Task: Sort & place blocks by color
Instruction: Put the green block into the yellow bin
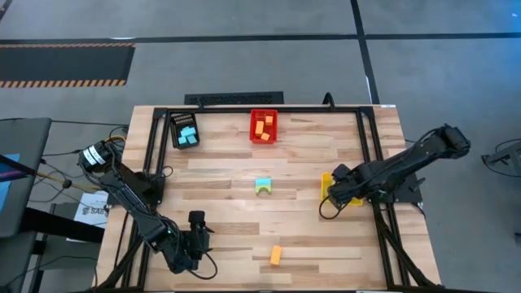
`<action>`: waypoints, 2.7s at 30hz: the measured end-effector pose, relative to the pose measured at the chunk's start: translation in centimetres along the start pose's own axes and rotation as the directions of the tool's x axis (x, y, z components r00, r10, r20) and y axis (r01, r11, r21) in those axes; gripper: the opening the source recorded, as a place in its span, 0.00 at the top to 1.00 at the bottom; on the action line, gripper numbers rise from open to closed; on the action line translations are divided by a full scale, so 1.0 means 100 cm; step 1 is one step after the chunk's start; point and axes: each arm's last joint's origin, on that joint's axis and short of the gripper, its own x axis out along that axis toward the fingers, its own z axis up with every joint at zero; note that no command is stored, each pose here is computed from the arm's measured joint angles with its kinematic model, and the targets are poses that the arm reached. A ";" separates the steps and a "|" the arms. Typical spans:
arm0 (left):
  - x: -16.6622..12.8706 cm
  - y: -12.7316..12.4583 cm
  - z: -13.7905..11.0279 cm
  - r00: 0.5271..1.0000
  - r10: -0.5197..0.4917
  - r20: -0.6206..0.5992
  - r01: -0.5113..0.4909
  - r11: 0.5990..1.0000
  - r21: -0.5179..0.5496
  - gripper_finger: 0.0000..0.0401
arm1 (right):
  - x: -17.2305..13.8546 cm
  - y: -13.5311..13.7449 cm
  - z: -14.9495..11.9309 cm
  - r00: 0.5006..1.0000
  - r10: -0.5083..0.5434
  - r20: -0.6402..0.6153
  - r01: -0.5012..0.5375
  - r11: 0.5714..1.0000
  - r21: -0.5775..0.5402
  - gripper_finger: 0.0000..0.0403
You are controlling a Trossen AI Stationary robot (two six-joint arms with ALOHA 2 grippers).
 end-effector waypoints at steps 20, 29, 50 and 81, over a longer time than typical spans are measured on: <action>0.006 0.009 0.006 0.999 0.040 0.007 -0.040 0.999 0.005 0.37 | -0.004 0.023 -0.008 0.979 0.192 0.066 -0.187 0.980 -0.073 0.34; -0.033 0.060 0.081 0.975 0.182 0.126 -0.162 0.974 -0.155 0.37 | -0.010 0.037 -0.018 0.939 0.303 0.163 -0.272 0.944 -0.187 0.34; 0.090 0.145 0.095 0.942 0.231 0.243 -0.229 0.973 -0.036 0.37 | -0.027 0.061 -0.044 0.780 0.506 0.368 -0.386 0.852 -0.354 0.34; 0.157 0.191 0.077 0.974 0.065 0.218 -0.025 0.983 -0.181 0.37 | -0.031 0.064 -0.061 0.756 0.558 0.341 -0.410 0.811 -0.418 0.34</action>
